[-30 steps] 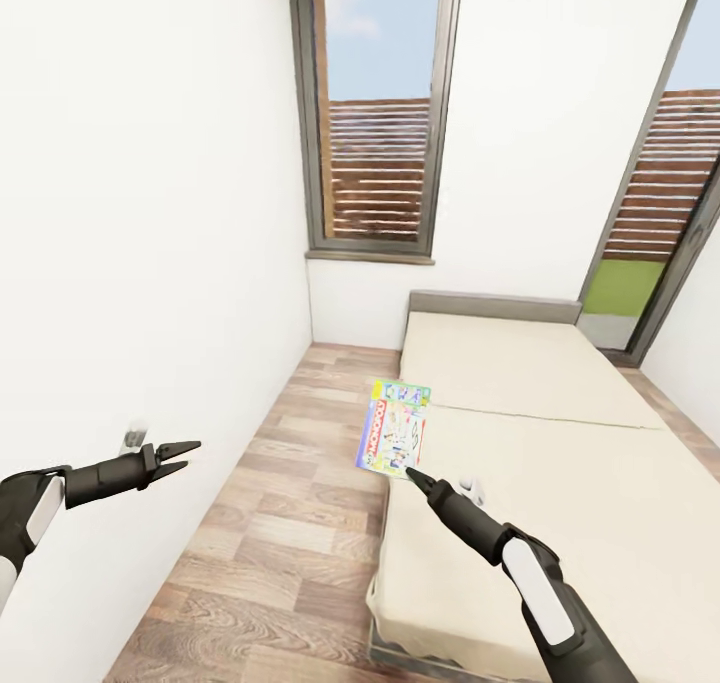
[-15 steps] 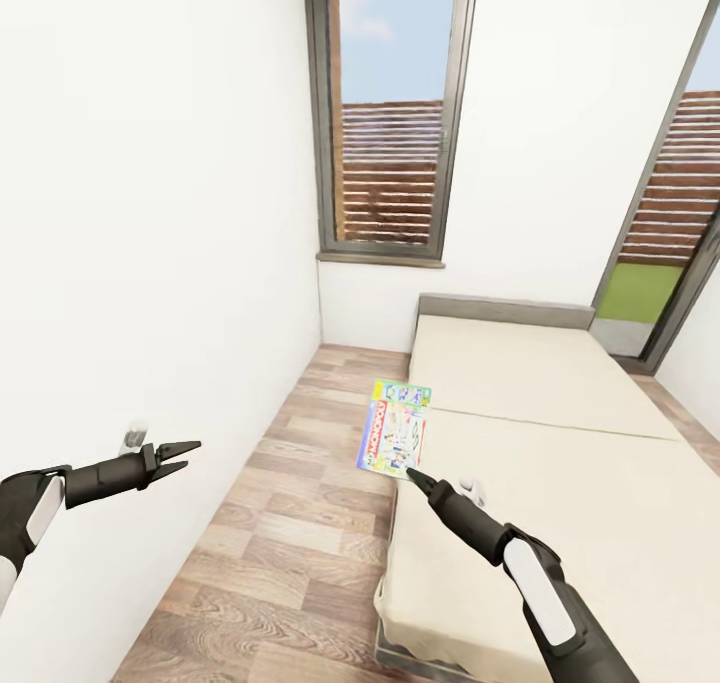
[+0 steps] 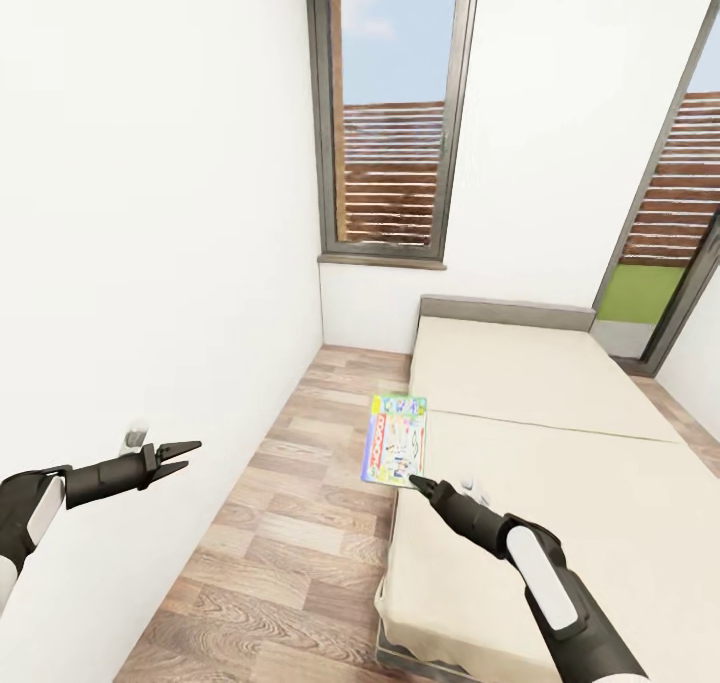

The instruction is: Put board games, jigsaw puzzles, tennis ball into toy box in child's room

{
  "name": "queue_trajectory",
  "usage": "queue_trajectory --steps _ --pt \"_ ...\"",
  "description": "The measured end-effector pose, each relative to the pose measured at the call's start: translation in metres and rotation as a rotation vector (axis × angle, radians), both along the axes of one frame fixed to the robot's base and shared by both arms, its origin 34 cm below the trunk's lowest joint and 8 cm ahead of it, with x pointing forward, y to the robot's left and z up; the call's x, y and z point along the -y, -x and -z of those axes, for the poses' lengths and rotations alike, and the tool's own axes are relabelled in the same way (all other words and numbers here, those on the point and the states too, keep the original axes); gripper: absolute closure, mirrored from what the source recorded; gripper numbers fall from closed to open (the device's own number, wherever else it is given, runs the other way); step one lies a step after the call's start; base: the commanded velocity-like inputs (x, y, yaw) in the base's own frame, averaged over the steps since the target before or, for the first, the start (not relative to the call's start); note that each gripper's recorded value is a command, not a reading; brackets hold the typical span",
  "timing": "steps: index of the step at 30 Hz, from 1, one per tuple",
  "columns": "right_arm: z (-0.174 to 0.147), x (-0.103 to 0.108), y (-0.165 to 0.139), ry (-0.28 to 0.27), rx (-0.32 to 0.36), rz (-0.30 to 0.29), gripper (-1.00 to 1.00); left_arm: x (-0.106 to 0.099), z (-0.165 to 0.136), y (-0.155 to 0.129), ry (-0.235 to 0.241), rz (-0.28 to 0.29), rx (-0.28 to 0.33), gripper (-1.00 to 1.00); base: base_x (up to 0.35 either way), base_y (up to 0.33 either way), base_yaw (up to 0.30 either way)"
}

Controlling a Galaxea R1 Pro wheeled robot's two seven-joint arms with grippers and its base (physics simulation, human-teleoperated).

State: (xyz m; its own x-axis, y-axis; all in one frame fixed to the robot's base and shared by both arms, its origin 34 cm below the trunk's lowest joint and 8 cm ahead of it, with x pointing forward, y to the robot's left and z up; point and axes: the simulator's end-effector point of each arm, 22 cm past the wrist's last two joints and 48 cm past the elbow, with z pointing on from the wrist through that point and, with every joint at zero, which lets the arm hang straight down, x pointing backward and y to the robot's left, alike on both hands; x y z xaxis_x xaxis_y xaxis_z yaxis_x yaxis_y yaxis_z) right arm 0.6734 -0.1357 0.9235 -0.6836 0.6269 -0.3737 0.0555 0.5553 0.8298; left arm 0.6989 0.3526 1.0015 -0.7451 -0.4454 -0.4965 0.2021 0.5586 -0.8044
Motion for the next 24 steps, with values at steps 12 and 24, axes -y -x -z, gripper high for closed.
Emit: queue_trajectory --steps 12,24 --pt "-0.006 0.0 -0.002 0.008 0.014 0.003 1.0 0.001 0.0 -0.001 0.002 0.0 0.001 -1.0 -0.214 0.0 0.003" --pt "-0.032 -0.006 -0.006 0.015 0.073 -0.011 1.0 0.001 0.0 0.0 0.002 0.0 0.001 -1.0 -0.244 -0.113 0.078"
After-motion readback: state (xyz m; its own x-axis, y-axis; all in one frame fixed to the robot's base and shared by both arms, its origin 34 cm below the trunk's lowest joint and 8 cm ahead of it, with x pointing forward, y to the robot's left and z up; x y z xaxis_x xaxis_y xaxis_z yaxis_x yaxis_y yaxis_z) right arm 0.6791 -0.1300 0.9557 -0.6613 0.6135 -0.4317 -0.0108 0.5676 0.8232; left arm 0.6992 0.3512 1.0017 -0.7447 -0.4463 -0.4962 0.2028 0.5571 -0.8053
